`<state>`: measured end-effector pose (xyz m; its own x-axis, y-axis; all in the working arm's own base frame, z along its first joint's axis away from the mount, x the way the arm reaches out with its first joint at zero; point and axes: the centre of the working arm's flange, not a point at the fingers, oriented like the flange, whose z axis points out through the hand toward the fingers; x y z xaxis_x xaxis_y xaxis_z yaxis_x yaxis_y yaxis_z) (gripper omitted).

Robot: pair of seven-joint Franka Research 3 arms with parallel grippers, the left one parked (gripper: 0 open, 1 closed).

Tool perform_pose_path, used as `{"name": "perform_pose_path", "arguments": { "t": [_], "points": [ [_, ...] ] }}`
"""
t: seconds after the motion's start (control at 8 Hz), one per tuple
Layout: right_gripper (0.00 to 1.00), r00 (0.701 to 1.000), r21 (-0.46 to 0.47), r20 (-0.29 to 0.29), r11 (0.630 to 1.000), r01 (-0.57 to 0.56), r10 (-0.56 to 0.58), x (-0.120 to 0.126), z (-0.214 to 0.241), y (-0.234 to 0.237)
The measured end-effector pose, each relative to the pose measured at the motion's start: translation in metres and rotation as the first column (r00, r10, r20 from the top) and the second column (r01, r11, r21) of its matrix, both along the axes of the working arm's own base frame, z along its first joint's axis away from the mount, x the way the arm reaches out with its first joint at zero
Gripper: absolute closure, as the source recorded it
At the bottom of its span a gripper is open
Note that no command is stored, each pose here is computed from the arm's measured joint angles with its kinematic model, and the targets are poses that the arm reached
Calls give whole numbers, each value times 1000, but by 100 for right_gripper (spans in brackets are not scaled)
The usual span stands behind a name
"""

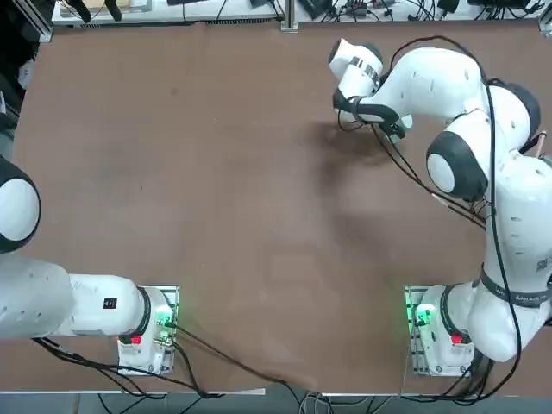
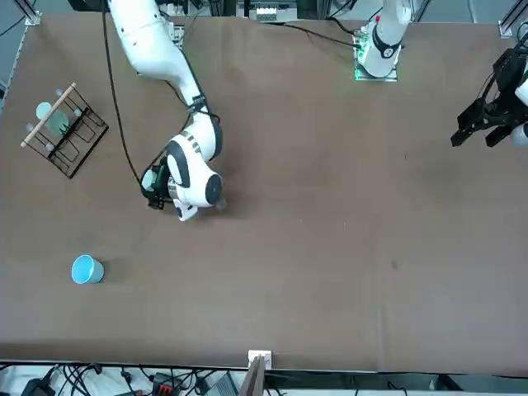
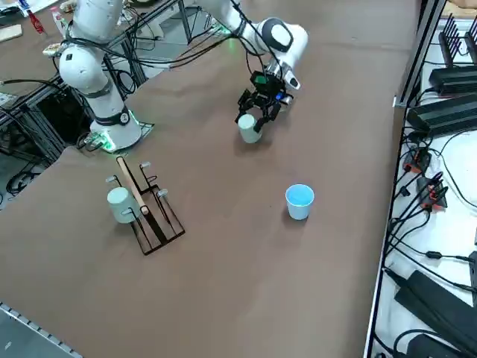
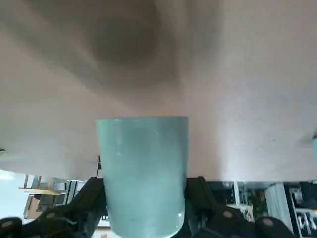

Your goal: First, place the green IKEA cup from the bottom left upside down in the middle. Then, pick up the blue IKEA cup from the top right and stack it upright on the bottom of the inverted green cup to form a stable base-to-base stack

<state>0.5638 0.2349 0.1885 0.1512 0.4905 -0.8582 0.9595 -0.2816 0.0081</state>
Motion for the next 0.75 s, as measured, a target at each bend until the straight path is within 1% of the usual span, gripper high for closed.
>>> {"name": "perform_pose_path", "arguments": {
  "t": [0.12,0.38,0.5,0.62,0.75],
  "points": [
    [12,1000,-28,-3,1000,-5,5,-2,-12,-3],
    [12,1000,-67,-28,998,-7,6,-8,-39,-12],
    [9,999,-77,-36,997,-9,7,-10,-49,-14],
    [4,999,-81,-39,997,-13,10,-11,-53,-14],
    [0,999,-74,-33,997,-20,17,-11,-54,-11]
  ]
}}
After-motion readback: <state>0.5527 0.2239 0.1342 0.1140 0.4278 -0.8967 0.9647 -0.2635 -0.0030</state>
